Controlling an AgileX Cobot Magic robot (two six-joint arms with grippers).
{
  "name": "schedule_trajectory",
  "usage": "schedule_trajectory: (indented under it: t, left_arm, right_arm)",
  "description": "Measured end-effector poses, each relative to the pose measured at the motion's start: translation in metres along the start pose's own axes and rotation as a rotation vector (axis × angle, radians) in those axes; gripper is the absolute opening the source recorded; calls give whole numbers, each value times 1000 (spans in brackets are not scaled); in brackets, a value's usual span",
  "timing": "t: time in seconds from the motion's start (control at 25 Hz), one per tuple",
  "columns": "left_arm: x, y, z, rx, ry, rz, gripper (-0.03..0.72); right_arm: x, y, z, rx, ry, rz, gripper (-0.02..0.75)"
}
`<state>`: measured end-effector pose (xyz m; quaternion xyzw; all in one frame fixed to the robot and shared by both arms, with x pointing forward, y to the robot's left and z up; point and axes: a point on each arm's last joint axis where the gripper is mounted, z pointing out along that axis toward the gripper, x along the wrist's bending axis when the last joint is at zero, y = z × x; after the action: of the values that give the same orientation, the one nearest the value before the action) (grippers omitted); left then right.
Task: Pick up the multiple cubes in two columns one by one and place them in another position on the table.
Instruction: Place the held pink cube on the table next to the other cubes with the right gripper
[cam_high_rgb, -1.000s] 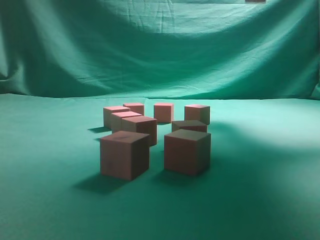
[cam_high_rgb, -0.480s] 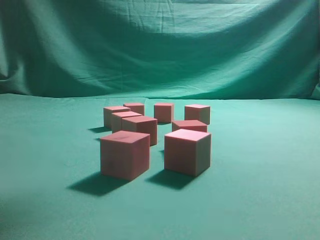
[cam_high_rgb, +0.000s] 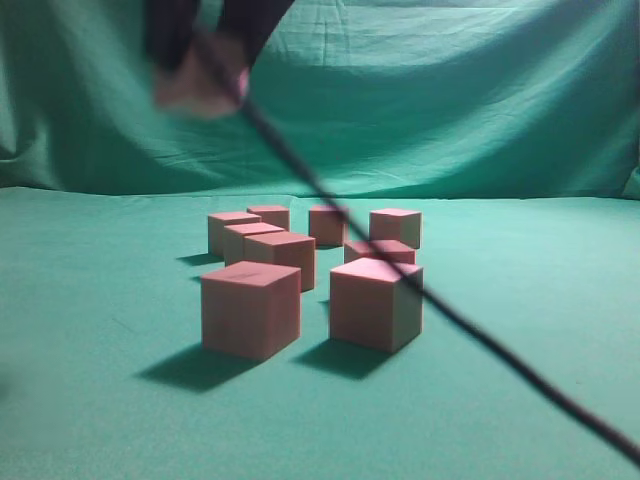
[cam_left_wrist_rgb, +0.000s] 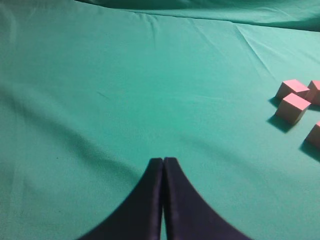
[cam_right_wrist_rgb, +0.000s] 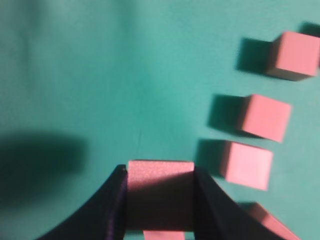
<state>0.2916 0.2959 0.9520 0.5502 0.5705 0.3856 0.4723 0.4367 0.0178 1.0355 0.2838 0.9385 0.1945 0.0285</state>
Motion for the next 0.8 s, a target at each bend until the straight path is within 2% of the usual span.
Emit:
schedule_trajectory:
  t: [0.28, 0.8]
  left_arm:
    - [0, 0, 0, 0, 0, 0, 0]
    - [0, 0, 0, 0, 0, 0, 0]
  right_arm:
    - [5, 1, 55, 60, 25, 16, 267]
    - [5, -2, 89, 101, 36, 39, 267]
